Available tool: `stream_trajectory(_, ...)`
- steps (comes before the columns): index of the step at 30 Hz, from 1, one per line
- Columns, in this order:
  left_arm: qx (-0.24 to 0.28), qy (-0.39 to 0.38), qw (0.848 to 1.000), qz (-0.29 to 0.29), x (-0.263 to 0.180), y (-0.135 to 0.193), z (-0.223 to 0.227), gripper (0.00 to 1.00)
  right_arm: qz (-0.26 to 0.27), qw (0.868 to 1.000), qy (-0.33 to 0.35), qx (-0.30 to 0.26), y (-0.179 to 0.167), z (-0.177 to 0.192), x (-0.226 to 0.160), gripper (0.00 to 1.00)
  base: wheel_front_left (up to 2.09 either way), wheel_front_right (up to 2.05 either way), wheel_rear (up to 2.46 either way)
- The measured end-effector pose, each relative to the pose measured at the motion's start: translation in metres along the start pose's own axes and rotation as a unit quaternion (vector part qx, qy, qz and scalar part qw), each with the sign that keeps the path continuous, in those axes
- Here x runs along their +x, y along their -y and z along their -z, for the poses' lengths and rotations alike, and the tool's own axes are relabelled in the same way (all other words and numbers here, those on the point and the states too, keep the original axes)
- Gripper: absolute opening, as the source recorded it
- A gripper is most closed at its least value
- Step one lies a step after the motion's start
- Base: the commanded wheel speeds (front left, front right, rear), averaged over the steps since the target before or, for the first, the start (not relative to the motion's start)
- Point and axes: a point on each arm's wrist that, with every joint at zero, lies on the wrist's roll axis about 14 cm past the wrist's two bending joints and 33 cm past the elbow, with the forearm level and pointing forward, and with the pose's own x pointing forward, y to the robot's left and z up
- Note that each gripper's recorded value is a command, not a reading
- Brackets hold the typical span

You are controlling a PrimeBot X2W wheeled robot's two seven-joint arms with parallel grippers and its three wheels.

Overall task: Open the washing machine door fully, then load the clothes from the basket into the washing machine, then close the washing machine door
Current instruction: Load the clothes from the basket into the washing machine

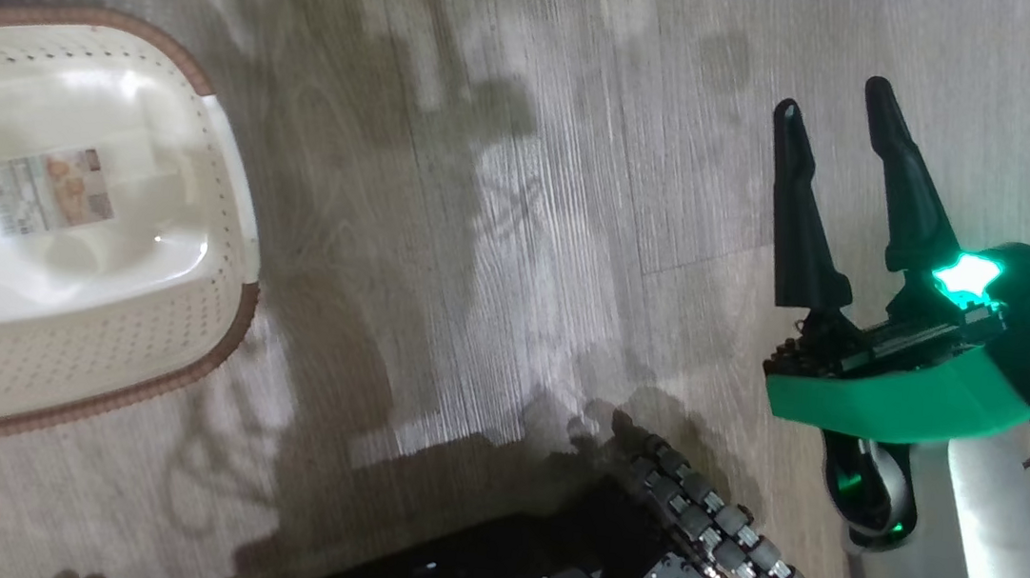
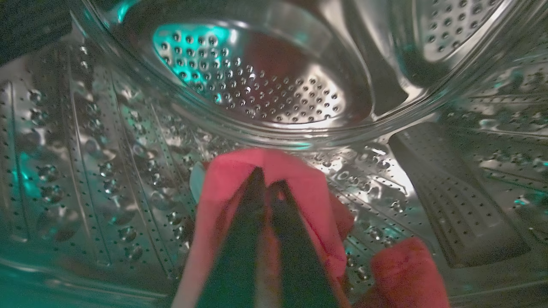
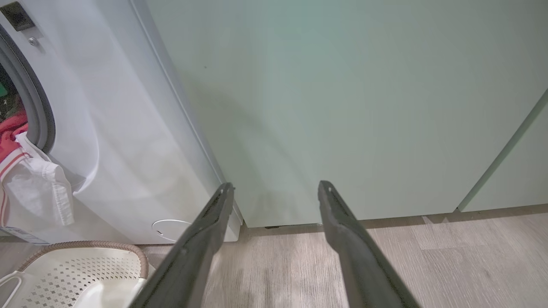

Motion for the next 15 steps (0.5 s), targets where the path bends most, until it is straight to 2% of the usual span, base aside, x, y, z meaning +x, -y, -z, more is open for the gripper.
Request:
stream_trajectory(7,0.02,0.039,0.999,0.015,-0.021,0.012,-0.011,1.0,-0.01,1.0,0.018,-0.004,-0.006,-0.012,0.002,1.0,0.0,0.0,0.0)
stream_trajectory(15,0.025,0.099,0.994,0.031,-0.065,0.028,-0.036,1.0,-0.027,0.999,0.043,-0.008,-0.019,-0.029,0.004,1.0,0.0,0.0,0.0)
